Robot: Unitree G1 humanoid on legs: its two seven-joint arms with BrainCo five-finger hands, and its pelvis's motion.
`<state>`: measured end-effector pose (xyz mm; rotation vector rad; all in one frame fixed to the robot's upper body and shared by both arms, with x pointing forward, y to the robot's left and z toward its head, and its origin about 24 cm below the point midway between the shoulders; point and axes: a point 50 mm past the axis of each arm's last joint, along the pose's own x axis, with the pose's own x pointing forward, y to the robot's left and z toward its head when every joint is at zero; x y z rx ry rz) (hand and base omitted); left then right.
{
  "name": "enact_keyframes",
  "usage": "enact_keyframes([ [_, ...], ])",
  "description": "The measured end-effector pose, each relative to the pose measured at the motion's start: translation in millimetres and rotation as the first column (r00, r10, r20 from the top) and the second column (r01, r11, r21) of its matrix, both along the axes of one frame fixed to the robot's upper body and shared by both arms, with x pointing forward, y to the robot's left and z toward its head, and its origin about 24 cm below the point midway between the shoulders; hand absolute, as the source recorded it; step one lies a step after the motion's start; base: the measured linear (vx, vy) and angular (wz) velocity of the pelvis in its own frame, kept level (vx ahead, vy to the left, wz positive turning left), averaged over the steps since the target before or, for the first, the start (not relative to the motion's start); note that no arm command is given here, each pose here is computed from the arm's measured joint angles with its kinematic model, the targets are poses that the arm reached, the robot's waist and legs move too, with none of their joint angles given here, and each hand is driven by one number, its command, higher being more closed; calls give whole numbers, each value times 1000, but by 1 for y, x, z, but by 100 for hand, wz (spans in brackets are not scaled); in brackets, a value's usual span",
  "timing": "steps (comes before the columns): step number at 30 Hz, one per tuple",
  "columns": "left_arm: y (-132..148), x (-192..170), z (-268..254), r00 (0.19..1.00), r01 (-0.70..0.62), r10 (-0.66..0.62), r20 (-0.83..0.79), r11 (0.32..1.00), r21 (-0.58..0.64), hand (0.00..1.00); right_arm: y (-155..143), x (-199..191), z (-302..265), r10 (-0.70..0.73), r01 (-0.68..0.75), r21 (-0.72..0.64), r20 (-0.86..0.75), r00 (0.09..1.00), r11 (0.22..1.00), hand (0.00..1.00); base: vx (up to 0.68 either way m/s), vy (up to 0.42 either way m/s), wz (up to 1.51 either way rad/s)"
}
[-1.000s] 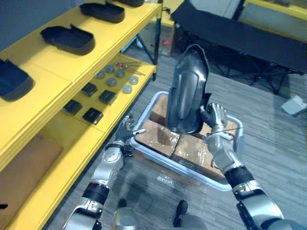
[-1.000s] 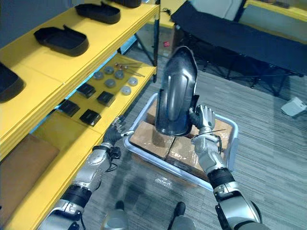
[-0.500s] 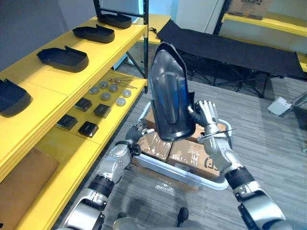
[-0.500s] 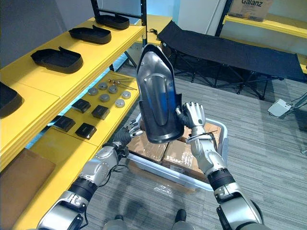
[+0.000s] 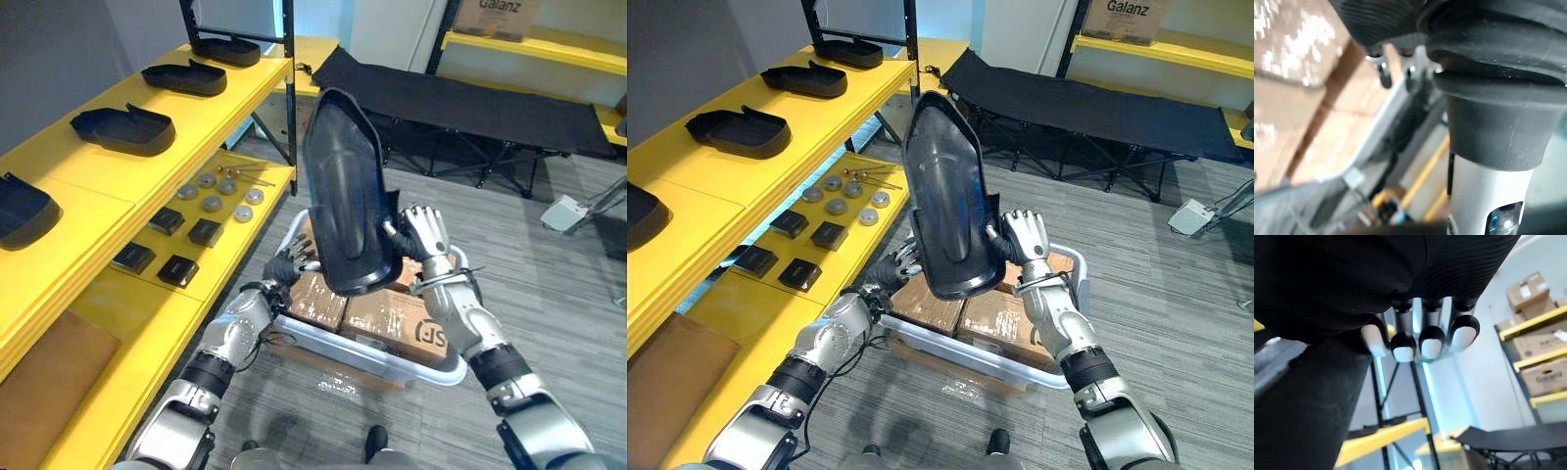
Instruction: Walk over and take plastic housings, then place them on the shelf
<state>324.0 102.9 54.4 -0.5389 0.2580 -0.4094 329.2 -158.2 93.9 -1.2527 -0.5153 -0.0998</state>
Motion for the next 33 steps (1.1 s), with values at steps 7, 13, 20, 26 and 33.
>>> enact_keyframes([
  [7,-10,-2,13,994,81,-76,74,995,-60,0,2,-2,-8,8,-9,-18,-29,1000,1000,100,0,0,0],
  [13,-19,-5,19,986,137,-125,113,985,-106,0,-3,-7,-22,-6,3,-42,-77,997,999,100,0,0,0],
  [20,-19,-8,17,983,155,-143,114,981,-113,0,-7,-7,-21,-15,11,-49,-77,997,999,100,0,0,0],
  [26,-19,-11,7,987,130,-130,91,991,5,0,-6,-7,-21,-12,8,-47,-77,997,999,100,0,0,0],
  [33,-19,-11,0,989,89,-111,99,975,202,0,2,-8,-22,26,-27,-14,-83,996,1000,100,0,0,0],
])
